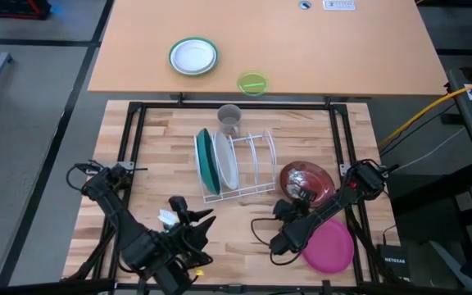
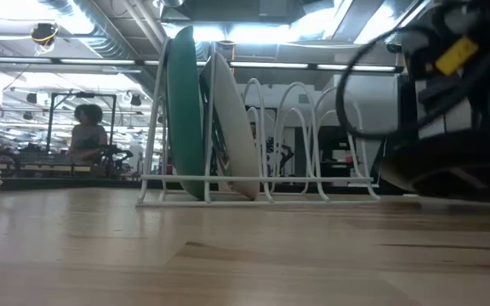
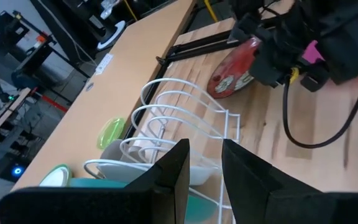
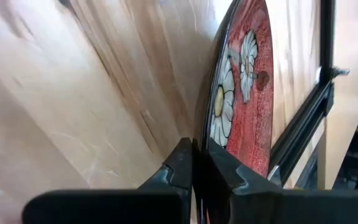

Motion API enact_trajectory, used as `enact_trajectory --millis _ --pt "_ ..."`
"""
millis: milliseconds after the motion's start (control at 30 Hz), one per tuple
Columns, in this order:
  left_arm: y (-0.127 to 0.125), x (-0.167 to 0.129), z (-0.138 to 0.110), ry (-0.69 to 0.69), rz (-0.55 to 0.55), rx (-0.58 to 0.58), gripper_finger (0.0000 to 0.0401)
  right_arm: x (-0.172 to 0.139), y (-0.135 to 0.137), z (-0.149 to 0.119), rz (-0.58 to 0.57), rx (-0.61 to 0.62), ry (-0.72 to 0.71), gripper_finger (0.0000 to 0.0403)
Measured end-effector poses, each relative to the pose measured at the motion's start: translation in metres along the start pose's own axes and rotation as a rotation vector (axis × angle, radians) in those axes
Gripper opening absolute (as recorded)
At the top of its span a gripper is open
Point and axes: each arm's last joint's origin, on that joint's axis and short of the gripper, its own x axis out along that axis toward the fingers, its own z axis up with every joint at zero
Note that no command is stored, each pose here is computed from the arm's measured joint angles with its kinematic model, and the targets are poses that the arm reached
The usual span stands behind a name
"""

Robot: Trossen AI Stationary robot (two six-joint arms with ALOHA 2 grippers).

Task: Sort dishes
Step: Put the red plate into the dish rack

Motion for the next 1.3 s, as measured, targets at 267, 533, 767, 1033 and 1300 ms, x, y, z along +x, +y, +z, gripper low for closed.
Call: enact_trajectory --millis 267,533,767,1033,1300 --pt "-0.006 -0.017 -0.004 -0.025 -0.037 0.015 0.0084 -0.022 -0.003 0.008 0.053 -0.039 -0.024 0.0018" --pt "-0.011 -0.034 -0.01 -0.049 -0.074 0.032 0.0084 -0.041 -0.008 0.01 0.133 -0.126 0.001 0.0018" --pt "-0.014 -0.045 -0.013 -0.065 -0.1 0.025 0.0084 -0.054 -0.027 0.008 0.196 -0.117 -0.021 0.0018" --pt "-0.016 -0.054 -0.016 -0.076 -0.118 0.034 0.0084 -0.075 -0.063 0.002 0.302 -0.098 -0.078 0.0018" --pt "-0.016 -0.055 -0.017 -0.078 -0.122 0.021 0.0084 -0.095 -0.111 -0.012 0.484 -0.108 -0.082 0.0018"
